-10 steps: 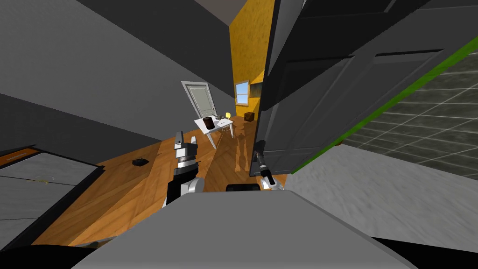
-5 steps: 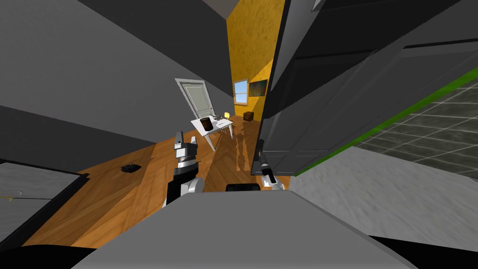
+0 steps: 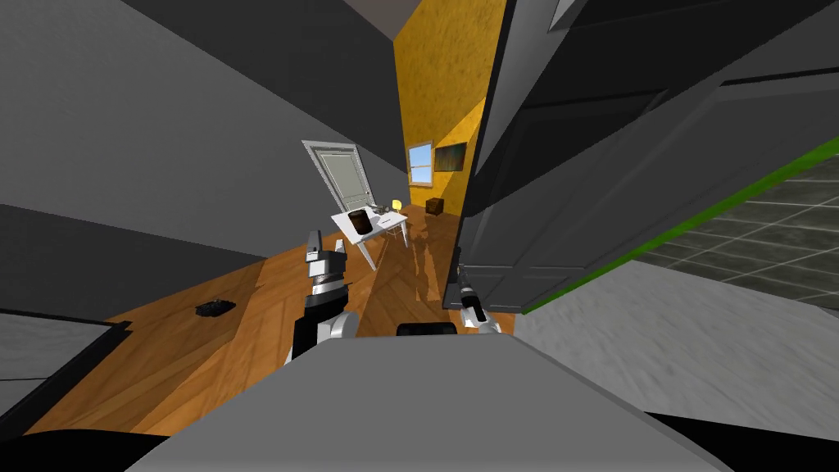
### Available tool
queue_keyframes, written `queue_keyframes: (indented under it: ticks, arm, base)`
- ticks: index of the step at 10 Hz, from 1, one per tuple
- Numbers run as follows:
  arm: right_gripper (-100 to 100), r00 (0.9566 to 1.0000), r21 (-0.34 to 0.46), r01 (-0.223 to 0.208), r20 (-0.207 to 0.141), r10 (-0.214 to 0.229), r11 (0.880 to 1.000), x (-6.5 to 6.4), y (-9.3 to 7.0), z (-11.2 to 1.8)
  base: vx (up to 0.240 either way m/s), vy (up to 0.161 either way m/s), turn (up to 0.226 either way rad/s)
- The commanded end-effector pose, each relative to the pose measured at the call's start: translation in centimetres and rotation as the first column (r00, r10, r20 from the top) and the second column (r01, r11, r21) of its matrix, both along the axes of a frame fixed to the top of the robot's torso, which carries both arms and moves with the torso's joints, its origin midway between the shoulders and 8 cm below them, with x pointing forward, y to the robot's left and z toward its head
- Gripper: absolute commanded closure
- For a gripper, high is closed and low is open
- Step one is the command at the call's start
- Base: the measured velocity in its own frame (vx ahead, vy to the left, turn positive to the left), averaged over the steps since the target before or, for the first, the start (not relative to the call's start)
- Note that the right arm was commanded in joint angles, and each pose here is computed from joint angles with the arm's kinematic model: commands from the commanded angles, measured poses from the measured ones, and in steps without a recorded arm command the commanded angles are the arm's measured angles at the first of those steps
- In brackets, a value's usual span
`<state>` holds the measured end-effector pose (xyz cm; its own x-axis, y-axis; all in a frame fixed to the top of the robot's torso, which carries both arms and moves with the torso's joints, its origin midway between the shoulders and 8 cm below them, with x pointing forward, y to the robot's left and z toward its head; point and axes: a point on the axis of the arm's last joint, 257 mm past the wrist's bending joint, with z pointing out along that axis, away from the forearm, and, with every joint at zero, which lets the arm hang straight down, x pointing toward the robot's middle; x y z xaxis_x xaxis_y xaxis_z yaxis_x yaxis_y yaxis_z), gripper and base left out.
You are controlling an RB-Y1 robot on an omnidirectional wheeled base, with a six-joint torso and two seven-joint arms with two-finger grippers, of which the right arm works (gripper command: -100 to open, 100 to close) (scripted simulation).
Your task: Push the door open
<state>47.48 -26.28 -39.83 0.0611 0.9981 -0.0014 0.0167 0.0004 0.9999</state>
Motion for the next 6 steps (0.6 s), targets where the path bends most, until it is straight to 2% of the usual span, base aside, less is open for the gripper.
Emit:
queue_keyframes:
  ticks: [1, 4, 6]
  arm:
    - [100, 0.9995, -0.005, 0.029, 0.012, -0.029, 1.0, 0.2, -1.4, 0.5]
    - [100, 0.9971, -0.006, 0.074, 0.014, -0.074, 0.997, 0.1, -3.4, 0.6]
    - [100, 0.9937, -0.004, 0.111, 0.016, -0.111, 0.994, -0.1, -4.9, 0.6]
  base:
    - [0.212, 0.089, -0.07]
    - [0.221, 0.077, -0.061]
    - [0.244, 0.085, -0.079]
